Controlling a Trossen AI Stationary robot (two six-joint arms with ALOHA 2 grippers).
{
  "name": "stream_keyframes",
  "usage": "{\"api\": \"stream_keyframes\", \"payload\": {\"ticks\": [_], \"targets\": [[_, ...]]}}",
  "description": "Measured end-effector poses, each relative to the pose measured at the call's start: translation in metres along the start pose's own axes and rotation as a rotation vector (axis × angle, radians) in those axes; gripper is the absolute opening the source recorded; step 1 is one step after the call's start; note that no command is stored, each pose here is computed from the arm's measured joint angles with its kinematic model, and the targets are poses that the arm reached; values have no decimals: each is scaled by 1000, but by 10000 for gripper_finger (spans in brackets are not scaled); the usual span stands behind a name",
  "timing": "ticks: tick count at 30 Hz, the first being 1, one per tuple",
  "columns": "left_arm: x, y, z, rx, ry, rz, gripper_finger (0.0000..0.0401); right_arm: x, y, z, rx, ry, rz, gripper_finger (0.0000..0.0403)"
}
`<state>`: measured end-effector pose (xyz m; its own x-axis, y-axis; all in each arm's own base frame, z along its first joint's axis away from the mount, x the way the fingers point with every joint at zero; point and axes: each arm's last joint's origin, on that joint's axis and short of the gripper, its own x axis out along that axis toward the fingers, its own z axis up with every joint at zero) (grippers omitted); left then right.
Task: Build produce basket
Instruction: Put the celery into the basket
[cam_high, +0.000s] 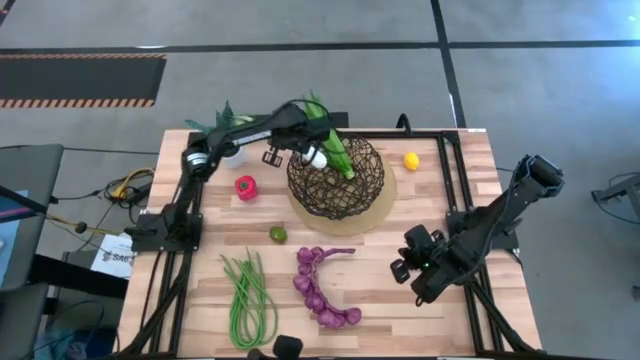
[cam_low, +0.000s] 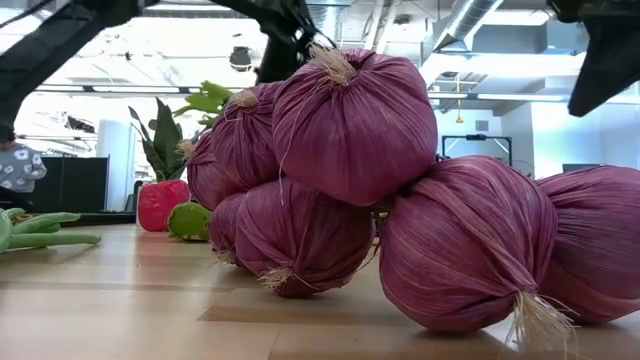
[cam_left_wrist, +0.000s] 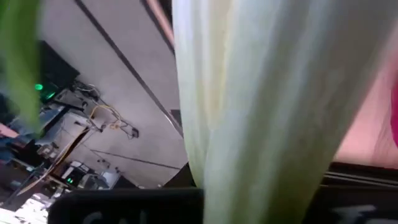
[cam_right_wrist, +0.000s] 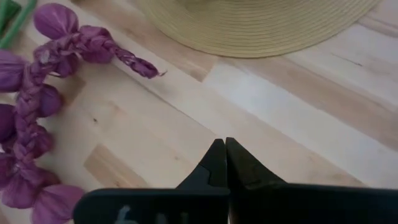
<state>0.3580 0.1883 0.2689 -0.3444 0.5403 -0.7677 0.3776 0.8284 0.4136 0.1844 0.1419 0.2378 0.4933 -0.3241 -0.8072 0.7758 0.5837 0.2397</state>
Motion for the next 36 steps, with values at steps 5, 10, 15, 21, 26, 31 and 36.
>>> {"api": "stream_keyframes", "payload": {"ticks": [5,10,15,21,26,31,36], "targets": [[20,-7,28,71,101,39,7,0,0,0,-34,-3,2,0],[33,-11,52,158,155,120,7,0,1,0,-49,-5,6,0],[28,-13,60,162,137,168,7,0,1,0,-71,-5,8,0],[13,-22,69,188,121,225,7,0,1,1,-70,-21,12,0],[0,-30,80,235,117,308,7,0,2,1,-70,-21,14,0],[-6,-34,87,258,69,316,7,0,2,1,-69,-21,16,0],[-8,-34,90,258,52,334,7,0,2,1,-69,-21,16,0]]}}
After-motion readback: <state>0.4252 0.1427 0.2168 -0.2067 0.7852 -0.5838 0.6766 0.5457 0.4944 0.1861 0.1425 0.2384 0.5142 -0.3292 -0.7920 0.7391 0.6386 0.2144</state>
